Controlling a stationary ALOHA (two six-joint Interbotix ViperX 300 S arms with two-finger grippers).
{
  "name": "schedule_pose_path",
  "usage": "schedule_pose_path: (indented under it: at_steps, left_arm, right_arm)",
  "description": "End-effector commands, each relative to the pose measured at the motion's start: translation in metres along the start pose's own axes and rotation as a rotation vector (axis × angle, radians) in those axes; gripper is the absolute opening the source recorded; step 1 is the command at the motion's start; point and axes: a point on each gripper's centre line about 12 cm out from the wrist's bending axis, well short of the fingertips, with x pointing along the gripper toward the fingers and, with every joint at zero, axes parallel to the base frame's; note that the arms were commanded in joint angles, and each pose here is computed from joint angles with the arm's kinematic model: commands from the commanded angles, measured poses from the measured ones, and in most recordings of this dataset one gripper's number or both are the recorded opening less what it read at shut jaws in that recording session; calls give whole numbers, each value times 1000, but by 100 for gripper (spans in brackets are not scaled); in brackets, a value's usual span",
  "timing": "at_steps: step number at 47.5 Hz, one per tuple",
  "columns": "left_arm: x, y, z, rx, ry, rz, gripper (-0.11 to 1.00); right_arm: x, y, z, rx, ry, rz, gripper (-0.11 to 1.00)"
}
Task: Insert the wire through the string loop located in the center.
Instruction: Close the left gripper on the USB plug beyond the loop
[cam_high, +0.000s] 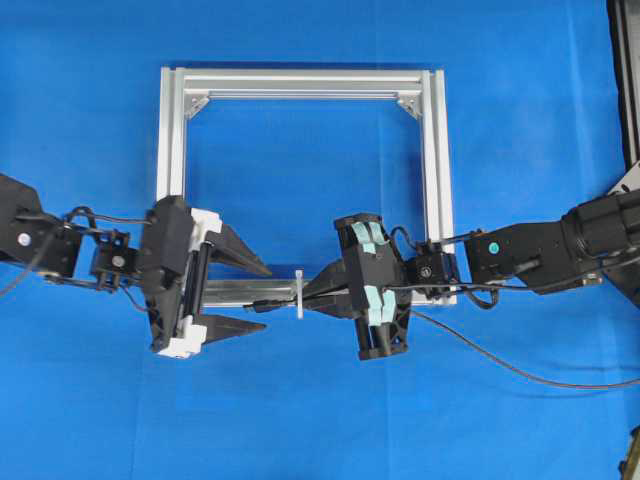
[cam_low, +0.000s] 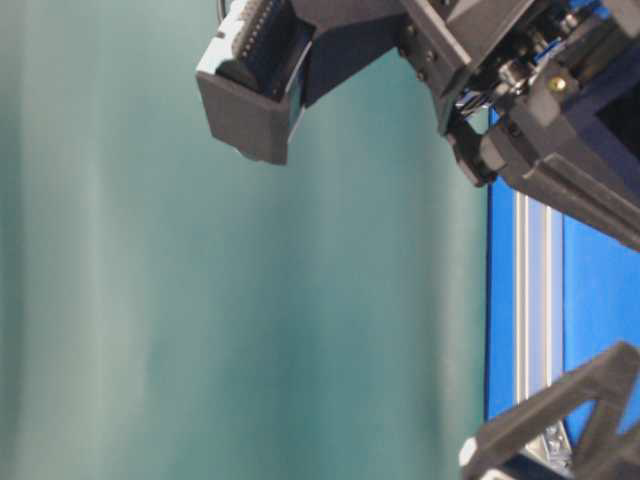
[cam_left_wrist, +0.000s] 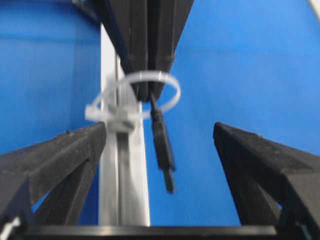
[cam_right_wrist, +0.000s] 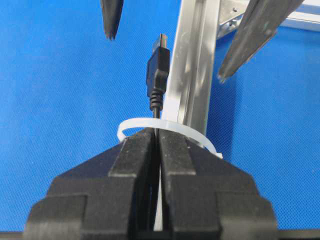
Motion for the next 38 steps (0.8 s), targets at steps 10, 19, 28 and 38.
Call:
schedule_pose_path:
  at_steps: [10, 19, 28, 38]
  left_arm:
    - [15, -3, 1, -8, 48, 3, 91]
    - [14, -3, 0, -8, 51, 3, 91]
    - [15, -3, 1, -8, 48, 3, 91]
    - [15, -3, 2, -8, 46, 2, 90]
  right_arm:
    - [-2, 2, 11, 0, -33, 6, -3]
    - [-2, 2, 11, 0, -33, 6, -3]
    - [-1, 2, 10, 0, -32, 6, -3]
    - [-1, 2, 10, 0, -32, 6, -3]
